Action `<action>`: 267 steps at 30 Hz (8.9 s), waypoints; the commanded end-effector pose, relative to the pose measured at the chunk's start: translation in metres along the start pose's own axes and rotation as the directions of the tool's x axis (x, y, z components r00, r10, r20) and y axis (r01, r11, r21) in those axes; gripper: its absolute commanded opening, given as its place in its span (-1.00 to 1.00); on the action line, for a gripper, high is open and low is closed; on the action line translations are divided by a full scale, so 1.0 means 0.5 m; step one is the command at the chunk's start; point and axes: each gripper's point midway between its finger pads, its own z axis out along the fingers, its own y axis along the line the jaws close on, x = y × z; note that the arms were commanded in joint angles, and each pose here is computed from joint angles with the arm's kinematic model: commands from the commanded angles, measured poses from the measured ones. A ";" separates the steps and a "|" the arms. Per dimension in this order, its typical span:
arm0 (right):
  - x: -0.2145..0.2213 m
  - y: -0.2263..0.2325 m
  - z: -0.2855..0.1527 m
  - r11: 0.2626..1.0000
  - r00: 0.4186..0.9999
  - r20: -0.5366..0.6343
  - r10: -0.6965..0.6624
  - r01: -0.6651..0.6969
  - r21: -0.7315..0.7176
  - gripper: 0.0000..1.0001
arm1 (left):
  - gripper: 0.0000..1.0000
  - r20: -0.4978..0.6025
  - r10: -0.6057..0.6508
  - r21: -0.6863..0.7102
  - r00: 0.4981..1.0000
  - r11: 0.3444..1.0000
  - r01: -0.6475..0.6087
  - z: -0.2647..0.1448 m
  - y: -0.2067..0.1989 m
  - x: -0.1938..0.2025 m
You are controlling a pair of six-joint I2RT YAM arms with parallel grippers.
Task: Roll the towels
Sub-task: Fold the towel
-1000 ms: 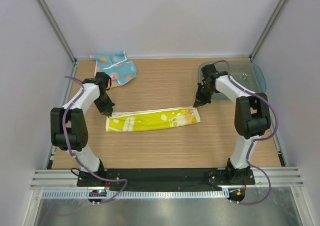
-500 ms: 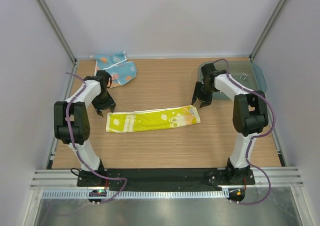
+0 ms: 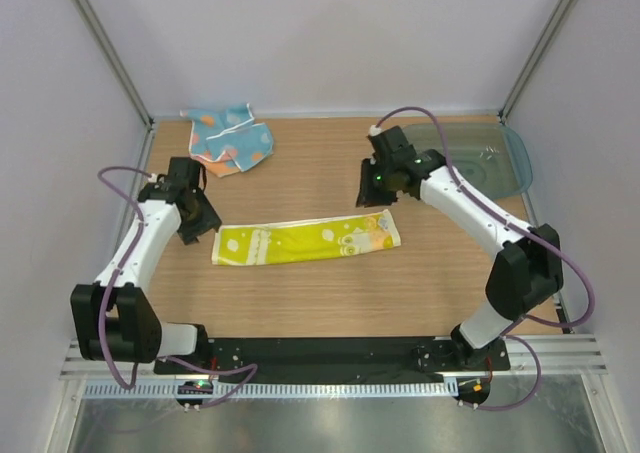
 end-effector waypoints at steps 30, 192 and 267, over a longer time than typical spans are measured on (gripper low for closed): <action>0.353 0.510 0.196 0.628 0.781 -0.356 -0.513 0.059 -0.776 -0.98 | -0.53 -0.210 -0.036 0.025 0.977 0.999 0.042 0.191 -0.010 0.180; 0.008 0.196 -0.034 0.982 0.975 0.169 -0.144 0.163 -0.100 -0.95 | 0.13 -0.007 0.245 0.148 0.969 0.959 -0.242 0.011 -0.021 0.035; 0.244 0.170 0.234 0.970 0.966 -0.156 -0.205 0.180 -0.164 -0.18 | -0.58 -0.164 0.332 0.272 0.929 0.920 -0.281 0.139 -0.242 0.139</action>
